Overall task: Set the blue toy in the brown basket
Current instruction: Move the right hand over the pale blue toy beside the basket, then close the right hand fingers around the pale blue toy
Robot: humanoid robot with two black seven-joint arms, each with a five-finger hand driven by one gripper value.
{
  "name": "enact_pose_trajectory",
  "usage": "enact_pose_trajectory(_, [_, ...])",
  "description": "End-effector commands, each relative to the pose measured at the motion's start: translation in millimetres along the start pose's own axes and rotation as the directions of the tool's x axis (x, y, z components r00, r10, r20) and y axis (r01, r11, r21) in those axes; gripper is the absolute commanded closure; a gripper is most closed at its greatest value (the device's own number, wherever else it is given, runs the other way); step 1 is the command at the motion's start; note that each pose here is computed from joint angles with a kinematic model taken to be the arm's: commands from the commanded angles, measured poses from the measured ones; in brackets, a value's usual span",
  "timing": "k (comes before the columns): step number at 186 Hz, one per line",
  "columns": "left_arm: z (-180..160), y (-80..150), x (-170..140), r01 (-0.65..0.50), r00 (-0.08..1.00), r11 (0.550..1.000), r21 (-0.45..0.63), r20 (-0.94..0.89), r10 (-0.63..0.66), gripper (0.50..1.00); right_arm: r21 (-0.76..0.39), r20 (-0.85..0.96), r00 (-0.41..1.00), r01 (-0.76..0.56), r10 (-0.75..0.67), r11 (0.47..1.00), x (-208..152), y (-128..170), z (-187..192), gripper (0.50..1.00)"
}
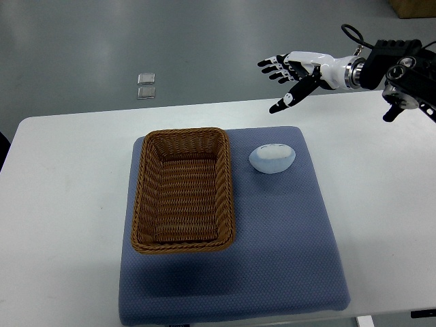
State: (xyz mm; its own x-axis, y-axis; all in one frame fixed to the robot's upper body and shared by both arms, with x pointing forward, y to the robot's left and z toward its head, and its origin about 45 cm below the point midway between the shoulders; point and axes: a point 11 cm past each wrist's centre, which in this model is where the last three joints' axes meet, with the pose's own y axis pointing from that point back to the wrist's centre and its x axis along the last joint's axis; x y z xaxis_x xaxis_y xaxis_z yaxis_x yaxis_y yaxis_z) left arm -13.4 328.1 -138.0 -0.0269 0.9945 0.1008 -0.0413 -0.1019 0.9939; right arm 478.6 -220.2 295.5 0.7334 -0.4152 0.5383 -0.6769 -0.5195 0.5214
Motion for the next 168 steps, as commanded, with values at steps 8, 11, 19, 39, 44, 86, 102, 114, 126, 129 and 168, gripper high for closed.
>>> enact_pose_trajectory(8, [0.1, 0.0, 0.6, -0.002, 1.0, 1.0, 0.0, -0.002, 0.002, 0.5, -0.145, -0.207, 0.97, 0.1, -0.129, 0.984, -14.2, -2.0, -5.4, 0.536])
enact_pose_trajectory(11, [0.1, 0.0, 0.6, -0.002, 1.0, 1.0, 0.0, -0.002, 0.002, 0.5, -0.155, -0.216, 0.967, 0.106, -0.138, 0.982, -15.7, -2.0, -5.0, 0.536])
enact_pose_trajectory(19, [0.1, 0.0, 0.6, -0.002, 1.0, 1.0, 0.0, -0.002, 0.002, 0.5, -0.173, -0.257, 0.952, 0.123, -0.165, 0.977, -19.6, -2.3, -11.2, 0.536])
enact_pose_trajectory(39, [0.2, 0.0, 0.6, -0.002, 1.0, 1.0, -0.001, -0.003, 0.002, 0.5, -0.195, -0.301, 0.931, 0.152, -0.206, 0.969, -31.2, -4.4, -20.3, 0.536])
enact_pose_trajectory(44, [0.2, 0.0, 0.6, -0.002, 1.0, 1.0, -0.001, -0.003, 0.002, 0.5, -0.193, -0.304, 0.929, 0.157, -0.211, 0.969, -35.2, -6.9, -23.0, 0.536])
enact_pose_trajectory(86, [0.2, 0.0, 1.1, -0.004, 1.0, 1.0, -0.001, -0.003, 0.004, 0.5, -0.211, -0.28, 0.923, 0.209, -0.264, 0.955, -65.9, -20.0, -4.4, 0.536])
enact_pose_trajectory(102, [0.3, 0.0, 1.7, -0.005, 1.0, 1.0, -0.001, -0.005, 0.005, 0.5, -0.211, -0.266, 0.932, 0.191, -0.244, 0.959, -70.8, -23.7, 3.6, 0.536])
enact_pose_trajectory(114, [0.2, 0.0, 2.2, -0.007, 1.0, 1.0, -0.001, -0.005, 0.007, 0.5, -0.21, -0.257, 0.934, 0.195, -0.247, 0.958, -78.5, -27.1, 8.1, 0.538])
enact_pose_trajectory(126, [0.2, 0.0, 2.2, -0.007, 1.0, 1.0, -0.001, -0.005, 0.007, 0.5, -0.212, -0.256, 0.935, 0.192, -0.245, 0.958, -81.3, -28.8, 11.3, 0.538])
enact_pose_trajectory(129, [0.2, 0.0, 2.2, -0.007, 1.0, 1.0, -0.001, -0.005, 0.007, 0.5, -0.214, -0.258, 0.936, 0.187, -0.24, 0.959, -82.1, -29.8, 12.6, 0.54])
enact_pose_trajectory(168, [-0.7, 0.0, 2.8, -0.008, 1.0, 1.0, 0.001, -0.005, 0.008, 0.5, -0.224, -0.255, 0.945, 0.149, -0.206, 0.963, -88.6, -37.5, 25.8, 0.589])
